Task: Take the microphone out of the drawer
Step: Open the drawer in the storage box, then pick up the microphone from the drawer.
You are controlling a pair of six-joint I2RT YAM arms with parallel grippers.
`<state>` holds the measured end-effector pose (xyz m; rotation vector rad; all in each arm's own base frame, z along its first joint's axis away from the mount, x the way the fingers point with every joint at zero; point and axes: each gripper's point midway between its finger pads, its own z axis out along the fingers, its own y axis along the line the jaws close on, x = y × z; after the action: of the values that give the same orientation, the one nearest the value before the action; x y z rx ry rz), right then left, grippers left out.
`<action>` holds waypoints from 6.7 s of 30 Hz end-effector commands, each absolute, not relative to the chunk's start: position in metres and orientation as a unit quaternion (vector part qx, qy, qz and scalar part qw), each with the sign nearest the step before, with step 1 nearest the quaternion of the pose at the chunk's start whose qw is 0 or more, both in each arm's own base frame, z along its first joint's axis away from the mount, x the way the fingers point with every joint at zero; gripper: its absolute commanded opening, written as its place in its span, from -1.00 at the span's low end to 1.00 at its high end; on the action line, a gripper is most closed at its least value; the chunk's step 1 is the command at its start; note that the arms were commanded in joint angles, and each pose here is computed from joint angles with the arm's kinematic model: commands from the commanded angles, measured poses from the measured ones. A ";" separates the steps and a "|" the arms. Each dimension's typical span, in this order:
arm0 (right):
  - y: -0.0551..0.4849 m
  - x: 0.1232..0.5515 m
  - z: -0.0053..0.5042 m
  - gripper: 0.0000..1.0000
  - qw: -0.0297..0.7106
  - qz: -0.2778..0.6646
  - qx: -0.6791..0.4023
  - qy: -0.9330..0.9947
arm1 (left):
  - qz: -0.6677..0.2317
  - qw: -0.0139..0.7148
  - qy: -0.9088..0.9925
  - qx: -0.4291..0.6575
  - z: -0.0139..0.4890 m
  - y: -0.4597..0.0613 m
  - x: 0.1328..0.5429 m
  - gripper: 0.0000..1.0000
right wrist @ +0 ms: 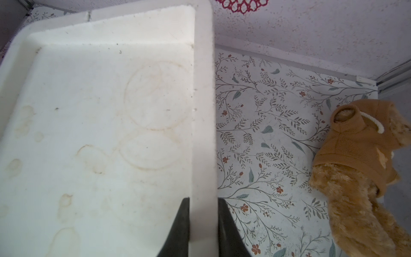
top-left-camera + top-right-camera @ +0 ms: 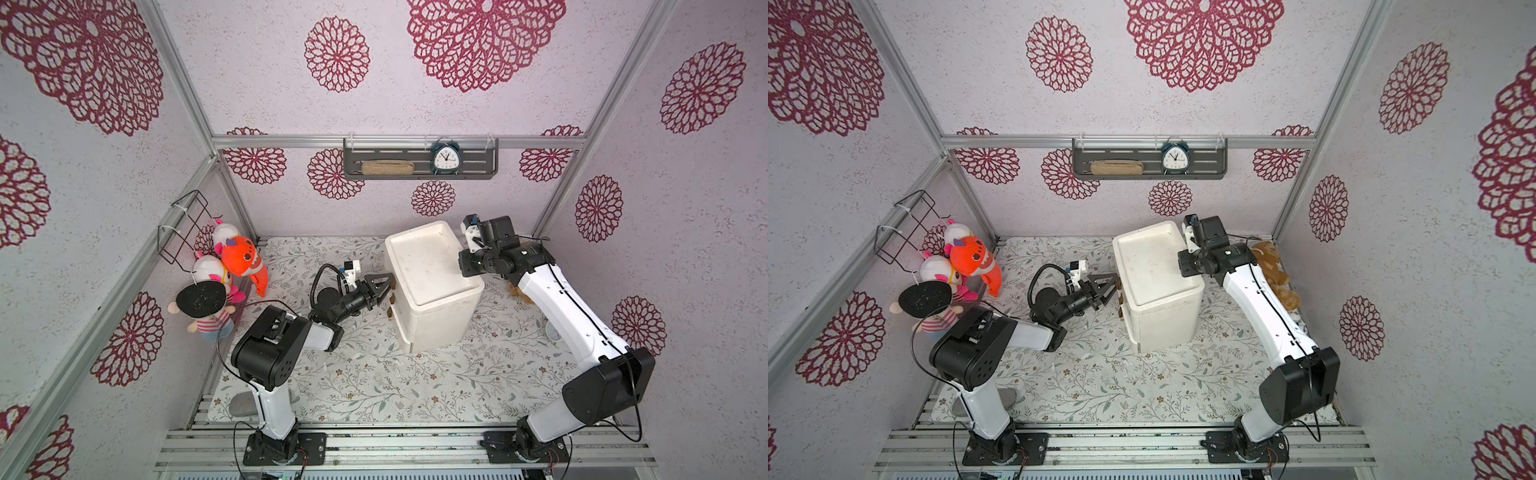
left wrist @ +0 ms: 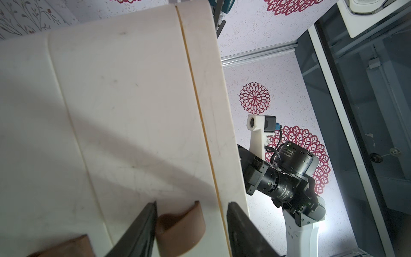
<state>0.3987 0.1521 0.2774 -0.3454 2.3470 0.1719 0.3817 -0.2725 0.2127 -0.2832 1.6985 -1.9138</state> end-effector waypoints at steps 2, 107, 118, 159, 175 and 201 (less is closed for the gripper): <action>0.156 0.403 0.311 -1.00 0.418 0.090 -0.127 0.895 | -0.736 0.270 0.618 -0.063 0.233 -0.288 0.359 0.05; 0.110 0.423 0.354 -0.83 0.508 0.012 -0.124 0.852 | -0.322 0.269 0.905 -0.075 0.268 -0.168 0.335 0.95; 0.154 0.410 0.397 0.79 0.531 0.009 -0.183 0.827 | -0.282 0.268 0.916 -0.098 0.254 -0.153 0.339 0.94; 0.352 0.347 0.235 -0.04 0.235 0.002 -0.432 0.871 | -0.269 0.315 0.885 -0.213 0.246 -0.030 0.317 0.95; 0.334 0.353 0.194 -0.06 0.192 -0.064 -0.434 0.878 | -0.286 0.319 0.878 -0.215 0.256 -0.033 0.319 0.95; 0.352 0.365 0.298 -1.00 0.350 0.093 -0.395 0.844 | -0.363 0.378 0.838 -0.154 0.316 -0.058 0.331 0.95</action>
<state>0.3532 0.3456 0.2228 -1.1110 2.4013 0.0763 0.3302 -0.0513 0.2857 -0.4859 2.2324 -0.8952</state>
